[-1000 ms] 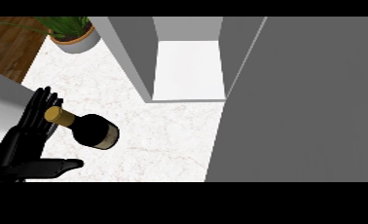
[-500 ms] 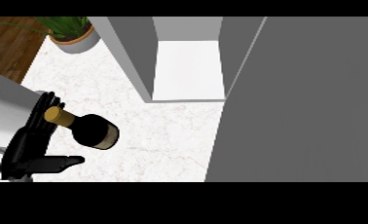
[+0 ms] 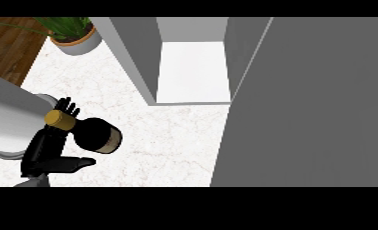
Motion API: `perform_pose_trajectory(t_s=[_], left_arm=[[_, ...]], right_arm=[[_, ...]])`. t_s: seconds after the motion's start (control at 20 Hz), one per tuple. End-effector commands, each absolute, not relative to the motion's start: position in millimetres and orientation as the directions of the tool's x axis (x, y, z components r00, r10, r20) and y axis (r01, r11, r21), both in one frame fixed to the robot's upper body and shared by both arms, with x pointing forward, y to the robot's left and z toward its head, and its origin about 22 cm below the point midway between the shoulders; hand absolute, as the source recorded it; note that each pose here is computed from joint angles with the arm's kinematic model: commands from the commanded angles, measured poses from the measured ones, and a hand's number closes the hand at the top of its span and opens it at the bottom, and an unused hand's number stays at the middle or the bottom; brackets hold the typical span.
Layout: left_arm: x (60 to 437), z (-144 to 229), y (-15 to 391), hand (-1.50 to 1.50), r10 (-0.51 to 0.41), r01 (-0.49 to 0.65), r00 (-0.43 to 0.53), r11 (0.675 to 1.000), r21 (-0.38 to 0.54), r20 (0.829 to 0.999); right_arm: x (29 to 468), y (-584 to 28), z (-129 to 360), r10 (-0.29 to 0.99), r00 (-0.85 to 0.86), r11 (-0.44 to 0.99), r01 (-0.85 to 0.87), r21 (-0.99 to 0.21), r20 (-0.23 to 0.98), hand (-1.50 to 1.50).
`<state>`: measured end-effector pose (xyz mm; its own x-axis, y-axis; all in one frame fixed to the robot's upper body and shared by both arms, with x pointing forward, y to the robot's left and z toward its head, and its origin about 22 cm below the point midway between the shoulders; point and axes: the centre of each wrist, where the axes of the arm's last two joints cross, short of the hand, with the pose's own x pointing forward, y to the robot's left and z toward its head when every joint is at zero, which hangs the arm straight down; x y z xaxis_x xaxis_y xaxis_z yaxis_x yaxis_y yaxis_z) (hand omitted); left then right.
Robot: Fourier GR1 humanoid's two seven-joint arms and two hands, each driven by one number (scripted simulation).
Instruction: Pick up the wine, place it into the cabinet and close the cabinet
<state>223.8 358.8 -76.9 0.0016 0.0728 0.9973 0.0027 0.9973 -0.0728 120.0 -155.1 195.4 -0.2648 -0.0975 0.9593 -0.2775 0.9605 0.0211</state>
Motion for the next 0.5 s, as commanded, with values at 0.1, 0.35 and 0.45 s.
perform_pose_trajectory(t_s=[0.1,0.35,0.45], left_arm=[[218.0,-103.6,359.6,-1.50,0.157,0.052,0.037,0.986,-0.158,0.987],[229.2,-112.8,336.0,-1.50,0.142,0.070,0.039,0.987,-0.144,0.989],[242.3,-104.4,354.2,-1.50,0.152,0.065,0.054,0.986,-0.155,0.987]], right_arm=[[92.3,-172.9,223.0,-0.110,-0.367,0.965,-0.261,0.011,0.924,-1.50],[80.1,-174.5,220.6,-0.115,-0.345,0.968,-0.251,0.027,0.932,-1.50],[83.0,-178.5,225.1,-0.099,-0.348,0.969,-0.249,0.010,0.932,-1.50]])
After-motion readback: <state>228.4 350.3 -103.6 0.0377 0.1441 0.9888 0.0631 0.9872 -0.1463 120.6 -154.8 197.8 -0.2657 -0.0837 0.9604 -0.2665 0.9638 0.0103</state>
